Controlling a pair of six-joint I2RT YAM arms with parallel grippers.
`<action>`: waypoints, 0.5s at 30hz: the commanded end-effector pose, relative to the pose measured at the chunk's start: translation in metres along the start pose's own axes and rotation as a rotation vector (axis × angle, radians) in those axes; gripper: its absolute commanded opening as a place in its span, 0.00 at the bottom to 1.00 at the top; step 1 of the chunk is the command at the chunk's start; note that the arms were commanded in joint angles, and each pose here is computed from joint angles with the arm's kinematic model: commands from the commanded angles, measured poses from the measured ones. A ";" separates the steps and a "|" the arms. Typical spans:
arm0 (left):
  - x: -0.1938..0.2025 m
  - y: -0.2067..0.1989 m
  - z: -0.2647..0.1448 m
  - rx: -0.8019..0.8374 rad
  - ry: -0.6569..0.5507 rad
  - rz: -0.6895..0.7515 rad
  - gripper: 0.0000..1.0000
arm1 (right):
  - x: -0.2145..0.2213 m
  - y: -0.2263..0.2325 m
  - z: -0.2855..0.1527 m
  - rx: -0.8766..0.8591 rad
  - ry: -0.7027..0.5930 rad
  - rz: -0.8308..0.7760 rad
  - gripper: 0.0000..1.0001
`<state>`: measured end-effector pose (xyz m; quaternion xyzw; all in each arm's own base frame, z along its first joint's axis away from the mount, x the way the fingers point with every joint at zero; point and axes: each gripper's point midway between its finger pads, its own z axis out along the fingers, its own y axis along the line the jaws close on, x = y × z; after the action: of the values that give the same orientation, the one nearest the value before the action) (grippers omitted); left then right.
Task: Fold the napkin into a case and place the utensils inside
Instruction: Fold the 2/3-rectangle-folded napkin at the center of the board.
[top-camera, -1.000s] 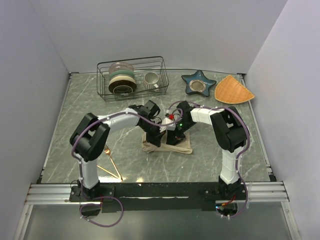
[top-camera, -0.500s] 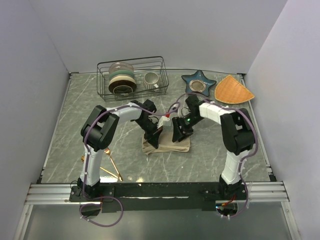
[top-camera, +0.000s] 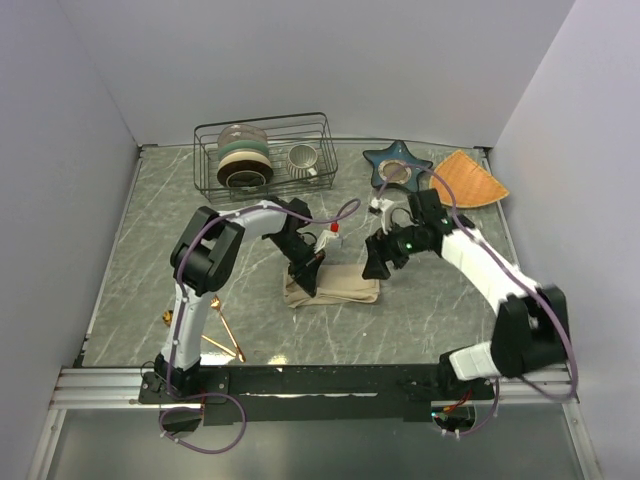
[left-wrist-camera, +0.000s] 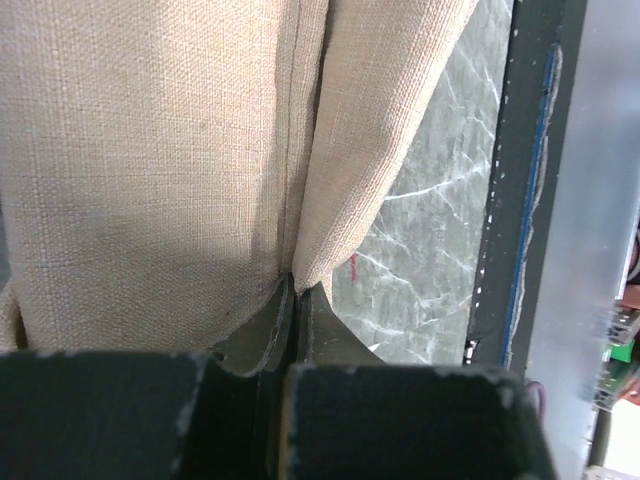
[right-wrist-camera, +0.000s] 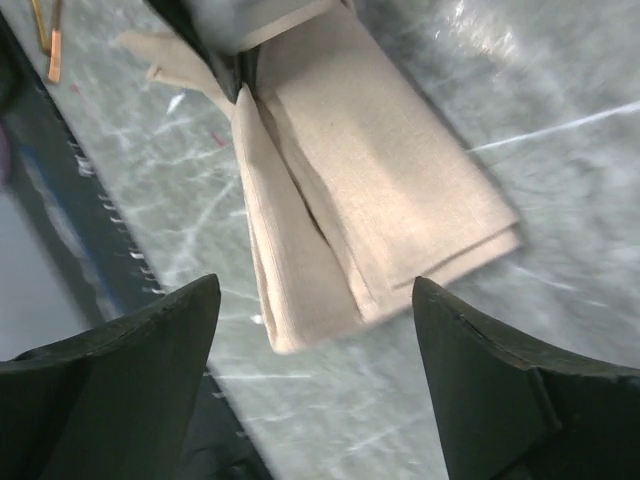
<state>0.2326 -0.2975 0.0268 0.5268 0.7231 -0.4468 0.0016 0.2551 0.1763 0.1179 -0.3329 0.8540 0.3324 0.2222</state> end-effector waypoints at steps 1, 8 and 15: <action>0.003 0.008 0.000 0.022 0.005 -0.002 0.01 | -0.025 0.001 -0.026 0.136 -0.170 -0.351 0.90; 0.007 0.013 0.004 0.046 0.019 -0.033 0.01 | -0.032 0.024 0.000 0.216 -0.109 -0.641 0.91; 0.011 0.014 0.007 0.066 0.027 -0.047 0.01 | -0.031 0.035 0.043 0.210 -0.032 -0.721 0.84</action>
<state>0.2328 -0.2978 0.0257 0.4937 0.7287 -0.4735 -0.0316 0.2395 0.2236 0.1196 -0.5647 0.7281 0.1889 0.3396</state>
